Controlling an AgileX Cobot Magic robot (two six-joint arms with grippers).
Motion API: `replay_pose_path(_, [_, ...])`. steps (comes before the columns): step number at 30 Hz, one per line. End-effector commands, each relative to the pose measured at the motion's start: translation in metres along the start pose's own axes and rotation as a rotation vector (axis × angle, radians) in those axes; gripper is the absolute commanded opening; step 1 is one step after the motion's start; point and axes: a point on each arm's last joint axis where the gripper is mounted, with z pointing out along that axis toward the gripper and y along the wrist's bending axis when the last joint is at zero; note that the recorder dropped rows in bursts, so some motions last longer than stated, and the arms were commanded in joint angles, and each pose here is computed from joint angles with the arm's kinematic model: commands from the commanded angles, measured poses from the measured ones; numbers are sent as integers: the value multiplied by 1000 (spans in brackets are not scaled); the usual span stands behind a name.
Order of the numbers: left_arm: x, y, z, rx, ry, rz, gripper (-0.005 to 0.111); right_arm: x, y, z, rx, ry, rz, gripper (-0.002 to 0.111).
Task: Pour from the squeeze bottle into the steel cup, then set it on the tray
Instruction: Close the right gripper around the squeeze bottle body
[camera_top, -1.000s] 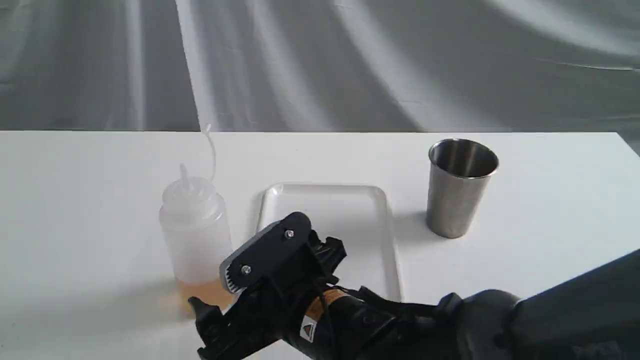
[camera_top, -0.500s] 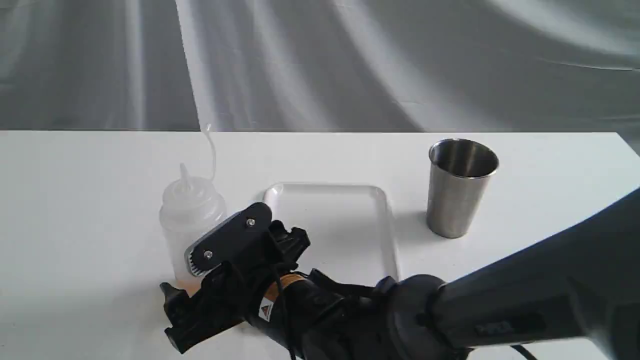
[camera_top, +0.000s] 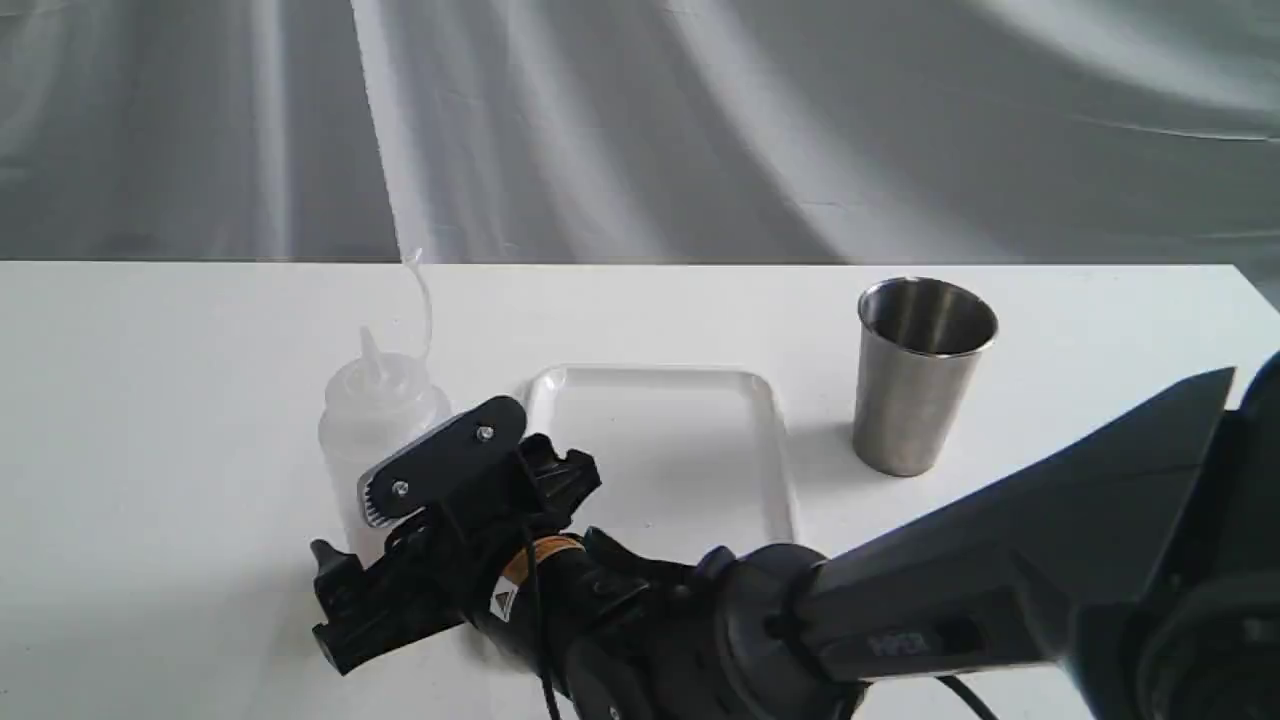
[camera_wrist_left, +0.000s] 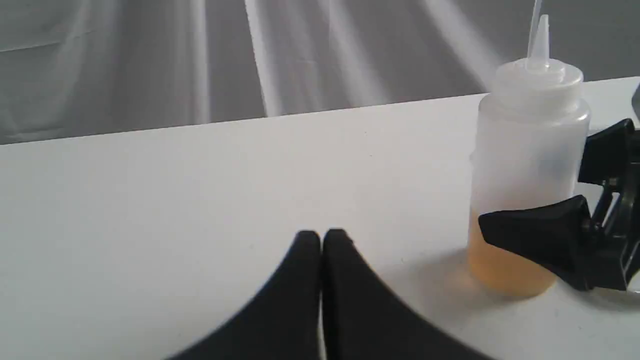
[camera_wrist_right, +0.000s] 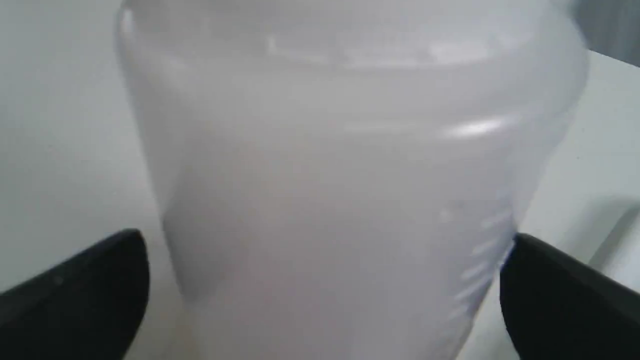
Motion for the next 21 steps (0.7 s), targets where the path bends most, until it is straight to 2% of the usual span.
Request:
replay_pose_path(1, [1,0,0,6,-5,-4,0,-4,-4,1,15,-21,13,93])
replay_pose_path(17, [1,0,0,6,-5,-1,0,-6,-5,1,21,-43,16,92])
replay_pose_path(19, [1,0,0,6,-5,-1,0,-6,-5,1,21,-43,16,89])
replay_pose_path(21, [1,0,0,6,-5,-4,0,-6,-5,1,20,-43,18,81])
